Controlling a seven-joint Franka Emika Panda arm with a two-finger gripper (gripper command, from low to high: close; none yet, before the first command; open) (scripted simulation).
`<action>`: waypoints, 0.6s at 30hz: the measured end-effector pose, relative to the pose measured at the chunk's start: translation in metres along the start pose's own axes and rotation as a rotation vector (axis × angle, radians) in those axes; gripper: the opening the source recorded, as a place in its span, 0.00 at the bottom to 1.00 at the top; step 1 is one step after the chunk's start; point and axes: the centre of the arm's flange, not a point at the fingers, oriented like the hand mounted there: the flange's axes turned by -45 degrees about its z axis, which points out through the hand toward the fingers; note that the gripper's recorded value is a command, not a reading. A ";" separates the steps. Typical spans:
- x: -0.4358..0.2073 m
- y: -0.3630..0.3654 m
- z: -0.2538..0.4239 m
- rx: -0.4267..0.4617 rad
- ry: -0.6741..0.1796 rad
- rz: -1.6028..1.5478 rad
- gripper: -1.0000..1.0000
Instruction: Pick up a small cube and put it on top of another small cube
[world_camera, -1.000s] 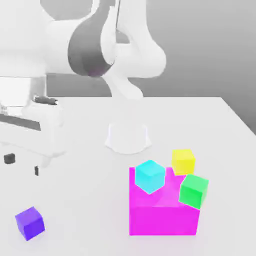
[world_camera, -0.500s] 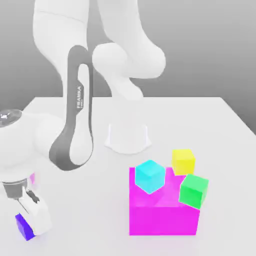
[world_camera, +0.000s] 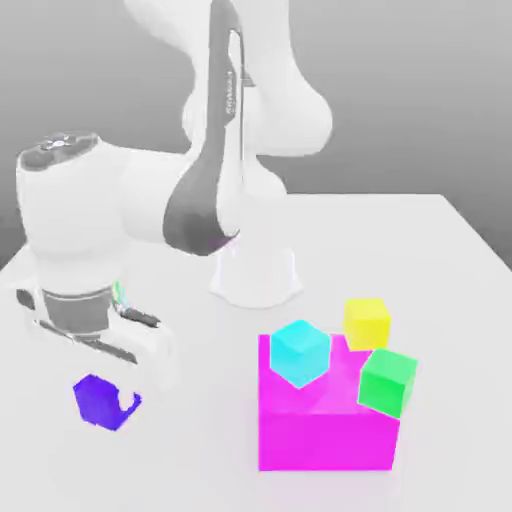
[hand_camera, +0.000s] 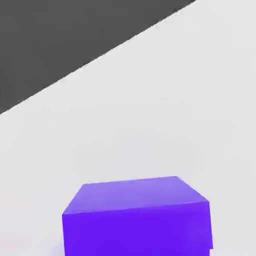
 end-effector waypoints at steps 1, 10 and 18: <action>-0.008 -0.025 -0.007 0.003 -0.003 -0.092 0.00; -0.108 -0.153 -0.060 0.003 -0.018 -0.788 0.00; -0.201 -0.207 -0.064 -0.036 -0.026 -1.297 0.00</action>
